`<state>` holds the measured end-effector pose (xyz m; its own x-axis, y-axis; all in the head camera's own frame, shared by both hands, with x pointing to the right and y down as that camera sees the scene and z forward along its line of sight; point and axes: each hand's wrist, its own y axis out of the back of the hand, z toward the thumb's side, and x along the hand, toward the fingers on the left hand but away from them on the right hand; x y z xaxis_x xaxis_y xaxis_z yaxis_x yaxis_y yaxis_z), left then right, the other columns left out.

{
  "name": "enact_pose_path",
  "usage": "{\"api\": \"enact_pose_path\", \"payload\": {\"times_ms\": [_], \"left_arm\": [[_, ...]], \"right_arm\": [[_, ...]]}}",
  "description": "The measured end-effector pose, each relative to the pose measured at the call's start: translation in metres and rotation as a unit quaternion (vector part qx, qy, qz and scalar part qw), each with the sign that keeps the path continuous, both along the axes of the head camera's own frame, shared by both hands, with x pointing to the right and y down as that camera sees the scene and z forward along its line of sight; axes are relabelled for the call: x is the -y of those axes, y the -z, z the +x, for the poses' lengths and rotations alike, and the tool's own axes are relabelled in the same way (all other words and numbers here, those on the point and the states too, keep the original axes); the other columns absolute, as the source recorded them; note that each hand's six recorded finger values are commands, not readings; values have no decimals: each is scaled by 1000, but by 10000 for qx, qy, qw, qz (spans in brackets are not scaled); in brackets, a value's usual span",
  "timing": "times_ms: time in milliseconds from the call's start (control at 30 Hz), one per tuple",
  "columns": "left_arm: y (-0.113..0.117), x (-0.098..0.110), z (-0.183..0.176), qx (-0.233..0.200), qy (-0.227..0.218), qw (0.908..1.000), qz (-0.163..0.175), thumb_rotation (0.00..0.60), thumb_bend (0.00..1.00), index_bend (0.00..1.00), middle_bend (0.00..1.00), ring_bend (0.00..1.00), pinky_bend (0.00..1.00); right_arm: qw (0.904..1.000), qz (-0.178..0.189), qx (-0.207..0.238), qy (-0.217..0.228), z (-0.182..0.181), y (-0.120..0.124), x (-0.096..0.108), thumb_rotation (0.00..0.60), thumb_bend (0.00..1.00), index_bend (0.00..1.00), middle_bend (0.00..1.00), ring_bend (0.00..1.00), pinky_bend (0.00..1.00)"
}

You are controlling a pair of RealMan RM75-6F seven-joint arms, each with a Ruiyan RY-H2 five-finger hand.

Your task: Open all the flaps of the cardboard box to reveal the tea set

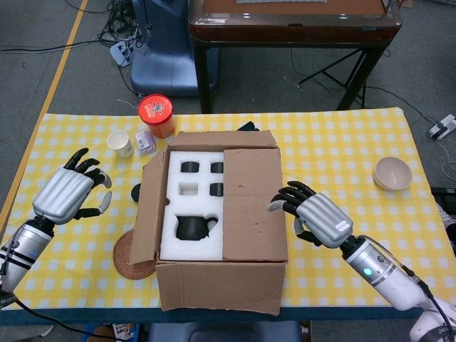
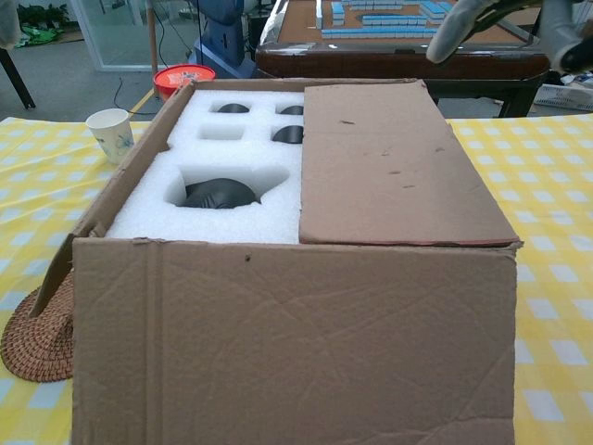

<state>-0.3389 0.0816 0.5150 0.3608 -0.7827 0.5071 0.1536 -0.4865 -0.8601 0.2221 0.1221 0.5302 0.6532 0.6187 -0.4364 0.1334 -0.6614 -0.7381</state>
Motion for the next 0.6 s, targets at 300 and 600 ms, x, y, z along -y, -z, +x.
{"api": "enact_pose_path", "payload": {"times_ms": [300,600], "left_arm": [[-6,-10,-18,102,235,9996,97,158,528,511,416,192,0],[-10,-19,-27,144,255,9996,53,156,527,511,416,192,0]], "right_arm": [[9968,48,-118,789,-76,-22,12,600,1000,275,293,157,93],[9920,24,-357,1208,-124,-50,16,600,1000,281,300,157,93]]}}
